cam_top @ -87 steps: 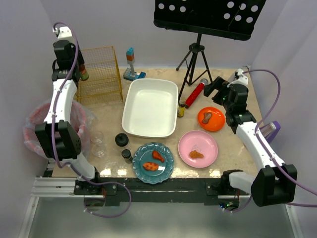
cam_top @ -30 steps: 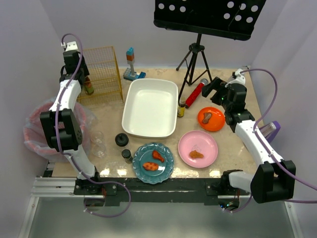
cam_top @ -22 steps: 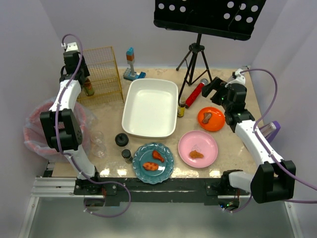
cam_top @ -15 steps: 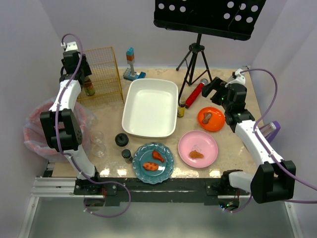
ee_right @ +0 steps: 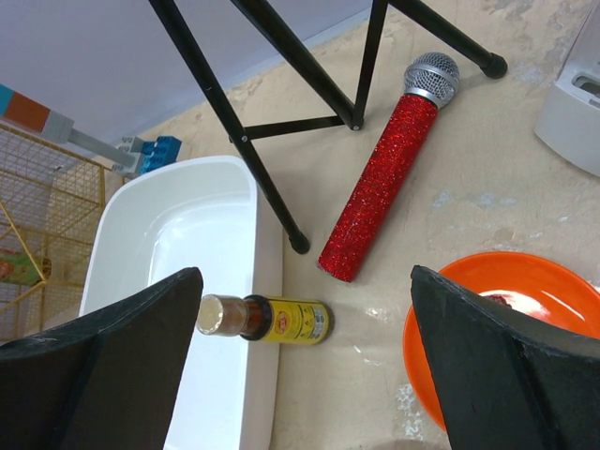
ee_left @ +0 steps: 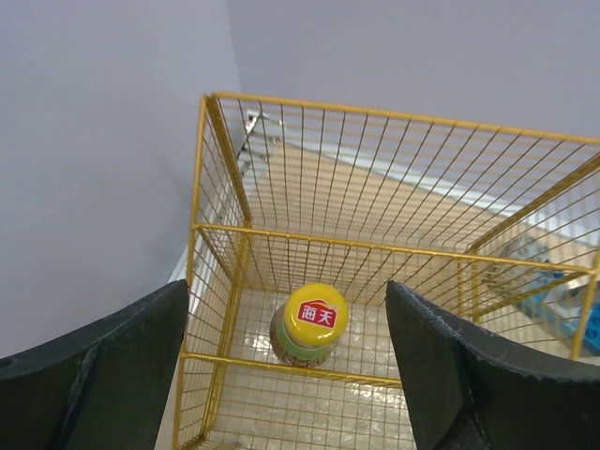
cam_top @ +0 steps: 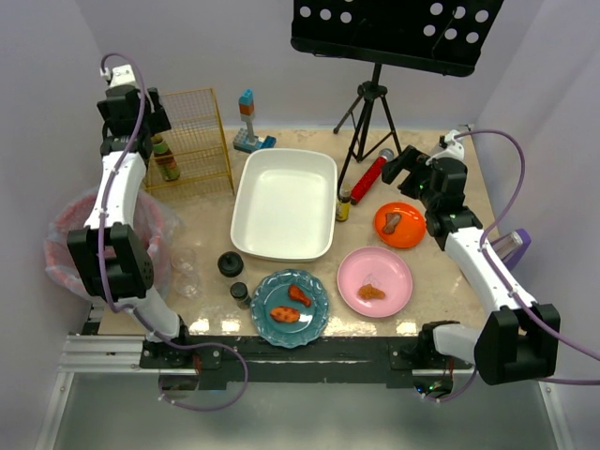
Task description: Clear the kitchen counter
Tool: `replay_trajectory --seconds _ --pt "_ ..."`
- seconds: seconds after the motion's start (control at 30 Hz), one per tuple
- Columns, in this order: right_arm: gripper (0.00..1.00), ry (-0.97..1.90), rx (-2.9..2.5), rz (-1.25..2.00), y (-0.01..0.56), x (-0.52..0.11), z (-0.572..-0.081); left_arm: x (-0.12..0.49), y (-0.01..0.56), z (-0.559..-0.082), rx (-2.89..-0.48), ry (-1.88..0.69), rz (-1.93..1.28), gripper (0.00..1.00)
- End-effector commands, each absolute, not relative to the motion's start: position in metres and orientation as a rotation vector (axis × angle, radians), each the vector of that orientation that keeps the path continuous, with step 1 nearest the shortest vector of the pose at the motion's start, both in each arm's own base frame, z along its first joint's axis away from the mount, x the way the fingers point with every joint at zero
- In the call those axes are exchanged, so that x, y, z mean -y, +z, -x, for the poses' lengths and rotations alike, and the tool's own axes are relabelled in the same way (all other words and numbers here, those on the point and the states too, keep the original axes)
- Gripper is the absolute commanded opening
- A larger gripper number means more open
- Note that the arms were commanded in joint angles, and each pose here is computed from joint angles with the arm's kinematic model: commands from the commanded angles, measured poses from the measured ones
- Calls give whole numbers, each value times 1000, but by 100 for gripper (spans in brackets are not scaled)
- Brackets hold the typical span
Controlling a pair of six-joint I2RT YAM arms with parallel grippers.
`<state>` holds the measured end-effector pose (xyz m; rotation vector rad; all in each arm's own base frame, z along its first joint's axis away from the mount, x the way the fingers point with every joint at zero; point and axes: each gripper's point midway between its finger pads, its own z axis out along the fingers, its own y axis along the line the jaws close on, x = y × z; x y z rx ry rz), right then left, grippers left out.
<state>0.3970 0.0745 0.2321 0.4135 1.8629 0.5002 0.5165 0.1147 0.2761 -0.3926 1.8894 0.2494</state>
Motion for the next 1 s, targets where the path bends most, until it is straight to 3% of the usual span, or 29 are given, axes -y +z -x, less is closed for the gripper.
replay_trajectory --seconds 0.0,0.3,0.7,0.97 --pt "99 494 -1788 -397 263 -70 -396 -112 359 -492 -1728 218 410 91" --pt "98 422 -1824 -412 271 -61 -396 -68 396 -447 -1718 109 313 93" --pt "98 540 -1804 -437 286 -72 -372 144 375 -403 -1761 -368 -116 88" --pt "96 510 -1851 -488 276 -66 -361 280 319 -373 -1807 -576 -395 87"
